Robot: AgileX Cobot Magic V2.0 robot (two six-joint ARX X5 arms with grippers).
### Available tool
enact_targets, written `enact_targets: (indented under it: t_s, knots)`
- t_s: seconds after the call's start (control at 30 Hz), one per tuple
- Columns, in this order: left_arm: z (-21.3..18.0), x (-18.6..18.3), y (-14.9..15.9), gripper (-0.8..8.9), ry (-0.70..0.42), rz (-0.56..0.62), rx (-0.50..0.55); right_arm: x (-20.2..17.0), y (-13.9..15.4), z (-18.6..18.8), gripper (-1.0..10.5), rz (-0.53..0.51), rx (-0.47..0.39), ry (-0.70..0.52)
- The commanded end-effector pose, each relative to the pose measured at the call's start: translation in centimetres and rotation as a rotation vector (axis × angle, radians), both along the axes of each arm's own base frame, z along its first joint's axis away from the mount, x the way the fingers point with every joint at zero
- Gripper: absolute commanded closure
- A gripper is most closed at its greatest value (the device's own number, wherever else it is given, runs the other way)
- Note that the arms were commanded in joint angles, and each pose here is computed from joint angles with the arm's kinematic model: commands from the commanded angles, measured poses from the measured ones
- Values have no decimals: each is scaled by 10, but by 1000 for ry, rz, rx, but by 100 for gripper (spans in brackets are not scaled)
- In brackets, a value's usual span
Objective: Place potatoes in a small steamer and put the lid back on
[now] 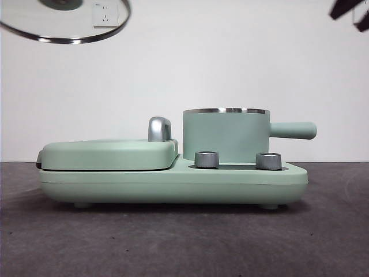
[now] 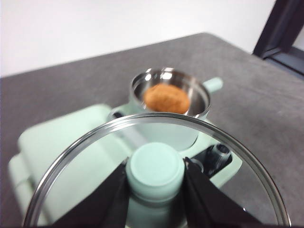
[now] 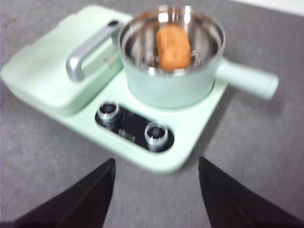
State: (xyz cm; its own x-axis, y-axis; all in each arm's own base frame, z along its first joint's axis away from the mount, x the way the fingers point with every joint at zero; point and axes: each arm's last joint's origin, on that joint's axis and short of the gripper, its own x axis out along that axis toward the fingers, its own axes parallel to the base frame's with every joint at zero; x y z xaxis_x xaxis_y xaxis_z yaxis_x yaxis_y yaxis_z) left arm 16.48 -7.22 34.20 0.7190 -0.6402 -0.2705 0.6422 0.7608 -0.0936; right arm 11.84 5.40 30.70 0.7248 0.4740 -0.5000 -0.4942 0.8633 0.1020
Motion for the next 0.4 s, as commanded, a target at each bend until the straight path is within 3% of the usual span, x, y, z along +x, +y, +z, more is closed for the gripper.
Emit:
enact_targets:
  t_s: [0.03, 0.4]
  knots:
    - [6, 10, -10, 805, -67, -35, -21, -8, -3, -4, 680, -6, 17, 17]
    - [-14, 67, -65, 805, -145, -99, -46, -26, -10, -13, 680, -10, -18, 80]
